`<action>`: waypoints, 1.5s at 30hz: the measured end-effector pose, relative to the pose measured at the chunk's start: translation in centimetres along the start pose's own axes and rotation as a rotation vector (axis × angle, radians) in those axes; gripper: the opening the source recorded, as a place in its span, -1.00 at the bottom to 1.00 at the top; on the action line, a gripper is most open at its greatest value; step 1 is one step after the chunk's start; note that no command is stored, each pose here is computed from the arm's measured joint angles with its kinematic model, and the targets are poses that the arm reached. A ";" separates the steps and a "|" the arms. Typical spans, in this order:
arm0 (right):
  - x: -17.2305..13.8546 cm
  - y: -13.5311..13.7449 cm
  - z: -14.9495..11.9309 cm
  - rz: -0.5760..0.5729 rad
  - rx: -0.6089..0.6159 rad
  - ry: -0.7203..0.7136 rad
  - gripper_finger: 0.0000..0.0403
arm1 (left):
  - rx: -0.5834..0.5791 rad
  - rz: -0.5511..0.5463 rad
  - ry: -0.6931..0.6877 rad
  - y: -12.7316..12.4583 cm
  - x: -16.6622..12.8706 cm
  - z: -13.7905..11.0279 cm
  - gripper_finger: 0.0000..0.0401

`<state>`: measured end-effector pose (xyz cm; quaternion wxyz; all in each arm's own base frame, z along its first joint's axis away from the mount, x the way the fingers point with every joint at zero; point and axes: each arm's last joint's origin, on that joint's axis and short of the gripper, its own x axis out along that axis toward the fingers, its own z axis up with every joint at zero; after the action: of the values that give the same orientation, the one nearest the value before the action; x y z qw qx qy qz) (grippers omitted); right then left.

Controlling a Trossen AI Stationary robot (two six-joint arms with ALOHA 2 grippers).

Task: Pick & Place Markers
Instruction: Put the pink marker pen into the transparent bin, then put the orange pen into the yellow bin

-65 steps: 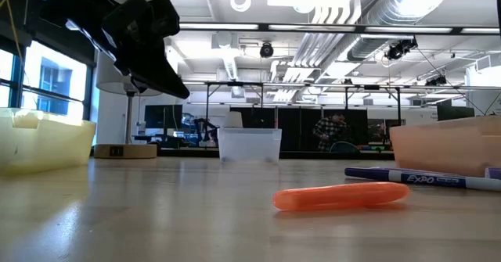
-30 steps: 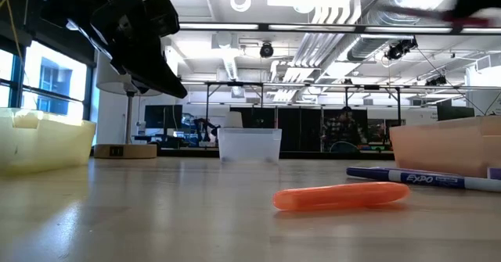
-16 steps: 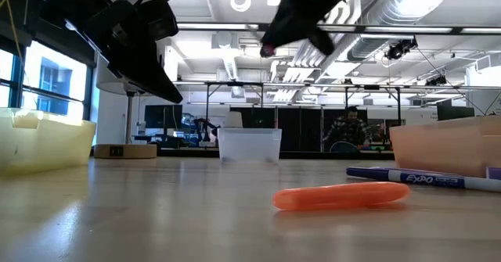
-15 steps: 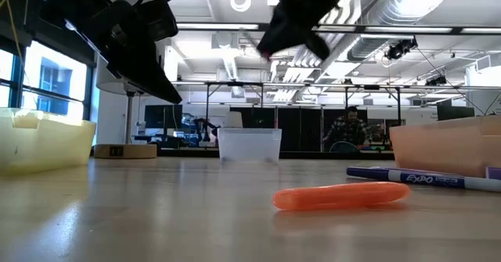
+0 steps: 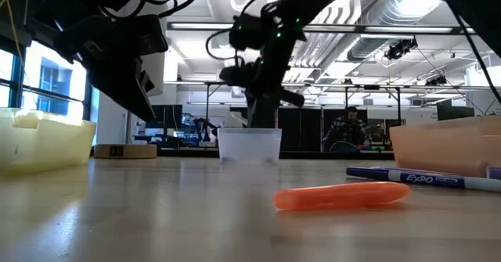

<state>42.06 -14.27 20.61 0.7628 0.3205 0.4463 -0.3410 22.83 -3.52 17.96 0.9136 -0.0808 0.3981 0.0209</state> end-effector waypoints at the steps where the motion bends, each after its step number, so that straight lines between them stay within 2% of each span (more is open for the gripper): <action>1: 0.5 -0.1 0.0 0.001 0.008 0.012 -0.84 | 0.000 0.000 -0.001 0.0 0.0 0.0 -1.00; 8: 1.2 -0.3 0.0 -0.047 -0.025 -0.005 -0.69 | 0.000 -0.004 0.000 0.0 0.0 0.0 -1.00; 16: 0.7 -0.2 -0.1 -0.022 -0.057 0.020 -0.54 | 0.000 -0.031 0.008 -0.1 0.0 0.0 -1.00; 24: -4.4 0.3 -1.6 0.024 -0.261 0.053 -0.56 | -0.003 -0.021 -0.005 -0.1 0.1 0.1 -1.00; 27: -6.4 -0.3 -3.9 0.068 -0.293 0.053 -0.65 | -0.011 0.011 -0.035 -0.1 0.5 0.3 -0.97; 31: -9.2 -1.6 -8.9 0.125 -0.270 -0.033 -0.78 | 0.033 0.031 -0.118 -0.2 0.6 1.0 -0.84; 34: -11.2 -2.4 -13.2 0.202 -0.247 -0.156 -0.88 | 0.040 0.018 -0.116 -0.2 1.1 1.0 -0.67; 37: -13.0 -2.8 -17.2 0.299 -0.240 -0.315 -0.97 | 0.026 -0.008 -0.178 -0.5 1.3 1.6 -0.47; 40: -14.0 -3.1 -20.8 0.399 -0.243 -0.471 -0.99 | 0.020 -0.017 -0.196 -0.7 2.0 1.9 -0.31; 43: -14.4 -3.1 -23.5 0.481 -0.229 -0.589 -0.98 | 0.008 -0.022 -0.198 -1.6 2.2 3.5 -0.25; 45: -14.2 -3.2 -25.0 0.488 -0.219 -0.633 -0.99 | 0.002 -0.002 -0.198 -2.6 2.3 5.0 -0.24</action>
<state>22.69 7.11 22.93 0.9505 0.2130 0.1341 -0.1821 28.31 -5.29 19.98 0.9485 -0.0777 0.3060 0.0275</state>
